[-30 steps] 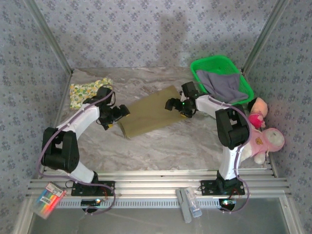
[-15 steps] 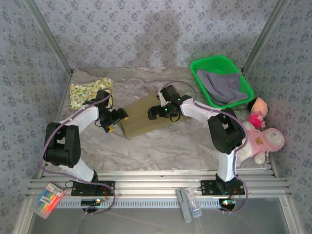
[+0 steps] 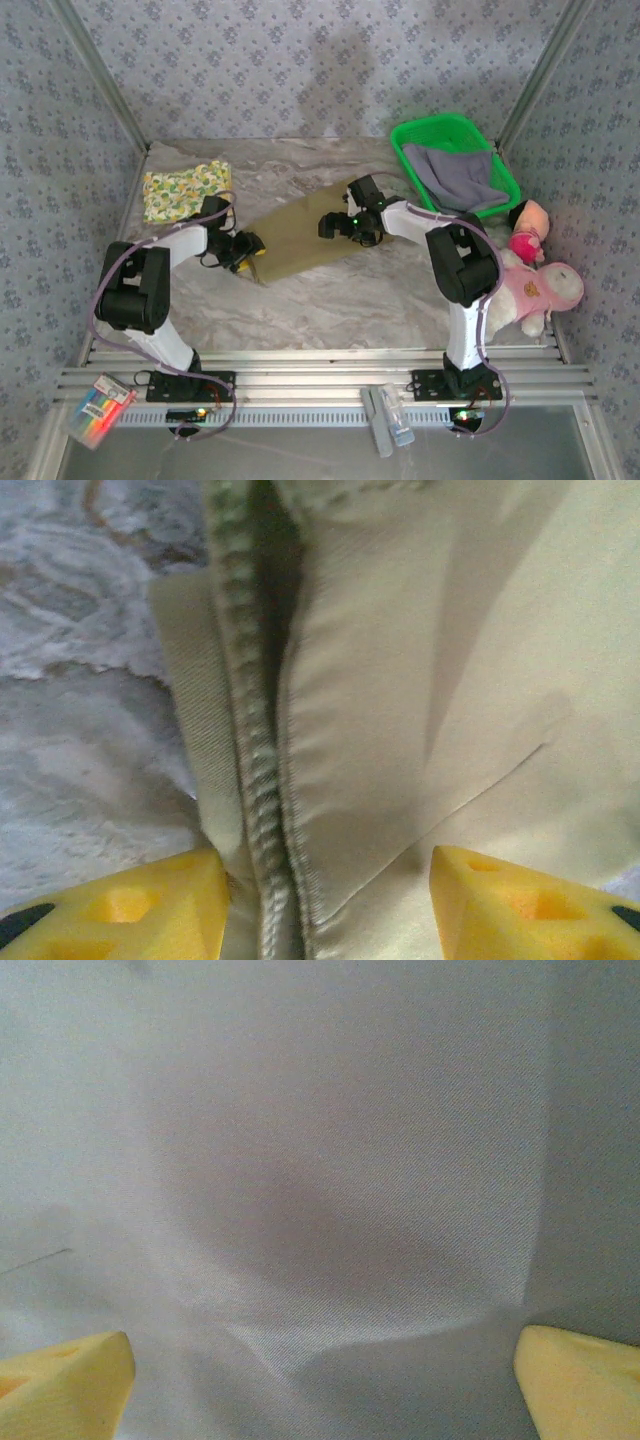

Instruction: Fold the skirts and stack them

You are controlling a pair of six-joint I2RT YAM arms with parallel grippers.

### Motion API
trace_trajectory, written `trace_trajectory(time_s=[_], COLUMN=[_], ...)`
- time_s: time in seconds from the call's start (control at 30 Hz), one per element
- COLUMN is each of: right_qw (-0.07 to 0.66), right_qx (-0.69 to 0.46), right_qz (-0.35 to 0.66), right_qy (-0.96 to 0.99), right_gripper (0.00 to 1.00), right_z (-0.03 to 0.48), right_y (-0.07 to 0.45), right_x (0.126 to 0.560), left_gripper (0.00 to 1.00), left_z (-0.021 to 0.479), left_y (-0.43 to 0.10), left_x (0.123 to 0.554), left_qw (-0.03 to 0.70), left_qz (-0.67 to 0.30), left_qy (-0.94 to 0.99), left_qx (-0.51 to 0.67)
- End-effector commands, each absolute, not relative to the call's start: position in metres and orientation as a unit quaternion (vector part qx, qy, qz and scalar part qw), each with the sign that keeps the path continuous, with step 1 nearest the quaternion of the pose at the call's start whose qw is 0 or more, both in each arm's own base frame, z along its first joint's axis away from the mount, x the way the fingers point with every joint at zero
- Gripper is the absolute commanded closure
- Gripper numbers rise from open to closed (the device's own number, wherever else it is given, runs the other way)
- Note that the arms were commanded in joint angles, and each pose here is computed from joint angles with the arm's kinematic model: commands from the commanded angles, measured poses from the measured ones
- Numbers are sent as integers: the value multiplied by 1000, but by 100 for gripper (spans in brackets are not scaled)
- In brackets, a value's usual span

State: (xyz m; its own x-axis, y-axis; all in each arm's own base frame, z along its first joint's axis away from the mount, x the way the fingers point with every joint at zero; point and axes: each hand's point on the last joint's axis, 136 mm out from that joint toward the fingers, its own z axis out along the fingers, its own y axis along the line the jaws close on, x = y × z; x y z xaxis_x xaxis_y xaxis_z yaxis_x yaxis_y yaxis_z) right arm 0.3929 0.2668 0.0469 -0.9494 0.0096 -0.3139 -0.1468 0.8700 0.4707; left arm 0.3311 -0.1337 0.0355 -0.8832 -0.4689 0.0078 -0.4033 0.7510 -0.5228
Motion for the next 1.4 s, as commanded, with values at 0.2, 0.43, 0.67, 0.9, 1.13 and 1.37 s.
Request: trace_trajectory(time_s=[0.2, 0.43, 0.67, 0.9, 1.13, 1.37], right_qw=[91, 90, 86, 133, 195, 175], right_qx=[-1, 8, 17, 10, 1, 9], right_qz=[245, 254, 259, 311, 306, 275], right_qy=[965, 963, 962, 941, 932, 945], right_gripper=[0, 1, 1, 0, 24, 73], right_z=[18, 21, 22, 65, 98, 77], right_y=[261, 262, 263, 275, 254, 213], right_x=[371, 372, 371, 381, 398, 411], left_gripper=[44, 46, 72, 100, 100, 100], left_z=[18, 19, 16, 1, 12, 30], left_y=[-127, -135, -150, -131, -113, -86], left_x=[323, 318, 333, 319, 313, 309], left_qw=[42, 45, 65, 47, 44, 36], left_qz=[-237, -236, -220, -170, -150, -112], left_qy=[938, 944, 950, 958, 967, 978], left_qx=[-248, -225, -214, -228, -201, -174])
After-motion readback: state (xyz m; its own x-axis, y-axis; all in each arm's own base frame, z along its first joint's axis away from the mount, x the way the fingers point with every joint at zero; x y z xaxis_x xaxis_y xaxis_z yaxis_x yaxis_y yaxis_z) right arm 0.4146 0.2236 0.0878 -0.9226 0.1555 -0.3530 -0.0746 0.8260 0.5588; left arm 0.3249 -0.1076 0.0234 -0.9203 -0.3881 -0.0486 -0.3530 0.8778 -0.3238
